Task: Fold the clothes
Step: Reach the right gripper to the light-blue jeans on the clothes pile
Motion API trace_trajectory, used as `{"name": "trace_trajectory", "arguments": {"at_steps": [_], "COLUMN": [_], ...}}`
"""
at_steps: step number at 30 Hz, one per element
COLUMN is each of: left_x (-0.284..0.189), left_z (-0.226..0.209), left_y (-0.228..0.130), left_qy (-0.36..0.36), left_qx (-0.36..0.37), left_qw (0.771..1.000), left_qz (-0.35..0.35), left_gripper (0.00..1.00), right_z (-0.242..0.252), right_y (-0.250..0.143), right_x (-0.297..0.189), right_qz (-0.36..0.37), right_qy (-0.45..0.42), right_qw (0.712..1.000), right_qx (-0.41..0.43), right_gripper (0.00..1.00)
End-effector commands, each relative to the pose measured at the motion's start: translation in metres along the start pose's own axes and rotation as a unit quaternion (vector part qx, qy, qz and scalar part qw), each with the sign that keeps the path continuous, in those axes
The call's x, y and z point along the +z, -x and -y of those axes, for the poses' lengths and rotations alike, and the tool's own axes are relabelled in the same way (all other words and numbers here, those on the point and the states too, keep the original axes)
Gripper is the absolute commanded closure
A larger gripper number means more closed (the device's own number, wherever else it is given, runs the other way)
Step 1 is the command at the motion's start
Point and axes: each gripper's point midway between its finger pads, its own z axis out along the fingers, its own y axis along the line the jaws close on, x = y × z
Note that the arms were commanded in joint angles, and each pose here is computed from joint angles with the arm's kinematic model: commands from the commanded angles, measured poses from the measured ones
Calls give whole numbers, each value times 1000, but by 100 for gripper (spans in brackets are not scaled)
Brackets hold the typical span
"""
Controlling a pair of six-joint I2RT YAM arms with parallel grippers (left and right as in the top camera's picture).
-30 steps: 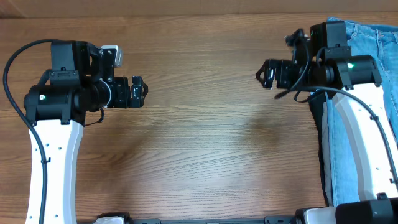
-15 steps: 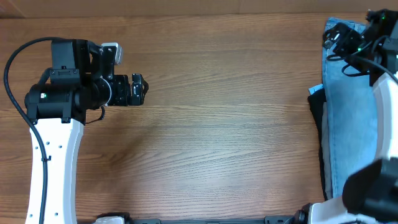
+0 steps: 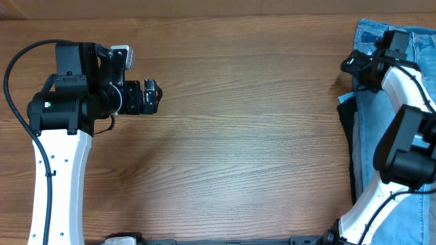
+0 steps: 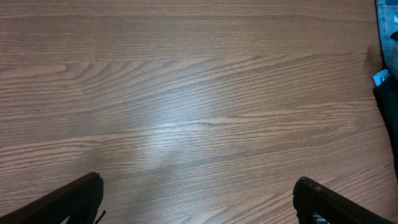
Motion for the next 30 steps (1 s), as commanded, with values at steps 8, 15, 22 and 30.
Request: {"name": "trace_trajectory", "arguments": {"at_steps": [8,15,22,30], "left_x": [2,12,16,16], "left_z": [2,-1,2,2], "left_y": [6,5,3,3], "left_qy": [-8,-9,-13,-13], "left_qx": [7,3,7,7], "left_qw": [1000,1000,1000,1000], "left_qz": [2,-12,-19,-19], "left_gripper": [0,0,0,0], "right_z": [48,77,71,57], "right_y": [-23,-28,-31,-20], "right_x": [38,28,28,23], "right_qz": [-26,-32,-42,-29], "right_qy": [-117,-200,-197,-190], "right_qw": [993,979,978,978], "right_qx": [-3,-13,-59,-76], "right_gripper": [38,50,59,96]}}
